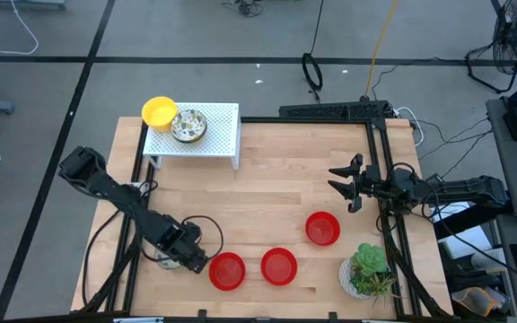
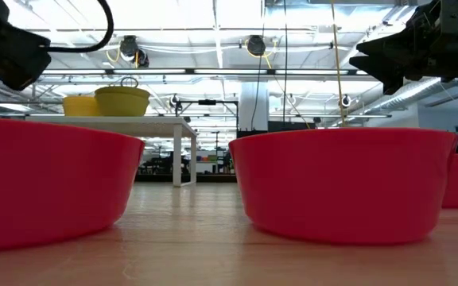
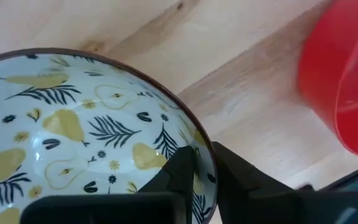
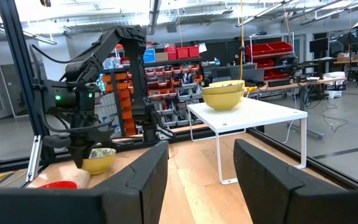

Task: Pick & Place Mini bowls
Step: Stack the white patterned bowl on top of the other white patterned bowl on the shelf

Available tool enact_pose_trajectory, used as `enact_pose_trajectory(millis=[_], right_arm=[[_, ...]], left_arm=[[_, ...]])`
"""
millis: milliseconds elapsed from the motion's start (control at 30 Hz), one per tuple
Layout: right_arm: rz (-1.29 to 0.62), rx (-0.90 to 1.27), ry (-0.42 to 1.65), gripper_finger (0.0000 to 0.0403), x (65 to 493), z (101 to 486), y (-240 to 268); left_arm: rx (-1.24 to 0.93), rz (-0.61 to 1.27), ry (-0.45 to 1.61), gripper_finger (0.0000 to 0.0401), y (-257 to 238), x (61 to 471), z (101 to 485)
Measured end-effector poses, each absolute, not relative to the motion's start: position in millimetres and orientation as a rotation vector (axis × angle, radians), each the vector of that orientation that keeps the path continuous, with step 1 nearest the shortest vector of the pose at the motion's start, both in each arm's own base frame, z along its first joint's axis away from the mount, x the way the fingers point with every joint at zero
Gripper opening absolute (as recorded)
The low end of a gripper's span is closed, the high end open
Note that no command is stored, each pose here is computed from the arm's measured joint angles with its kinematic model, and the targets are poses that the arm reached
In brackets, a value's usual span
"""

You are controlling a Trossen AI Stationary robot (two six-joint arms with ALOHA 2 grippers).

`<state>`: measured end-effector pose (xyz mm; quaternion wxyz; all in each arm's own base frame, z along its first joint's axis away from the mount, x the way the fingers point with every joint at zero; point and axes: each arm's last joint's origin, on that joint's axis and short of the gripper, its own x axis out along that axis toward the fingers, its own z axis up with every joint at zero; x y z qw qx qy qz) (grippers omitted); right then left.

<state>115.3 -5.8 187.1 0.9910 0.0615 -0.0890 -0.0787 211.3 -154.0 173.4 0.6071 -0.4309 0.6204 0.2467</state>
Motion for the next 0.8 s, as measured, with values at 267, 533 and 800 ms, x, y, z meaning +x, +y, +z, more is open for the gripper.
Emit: enact_pose_trajectory(millis=[267,533,800], right_arm=[[-0.158,0.123,-0.178,0.0169,115,187,-6],[-0.158,0.123,-0.178,0.0169,115,187,-6],[-0.158,0.123,-0.178,0.0169,115,187,-6]], left_arm=[[-0.662,0.431,1.138,0.0032,-141,229,199],[-0.135,0.235,0.898,0.0019,-123,268,255],[0.193,0.311,0.786,0.0012,-76,296,306]])
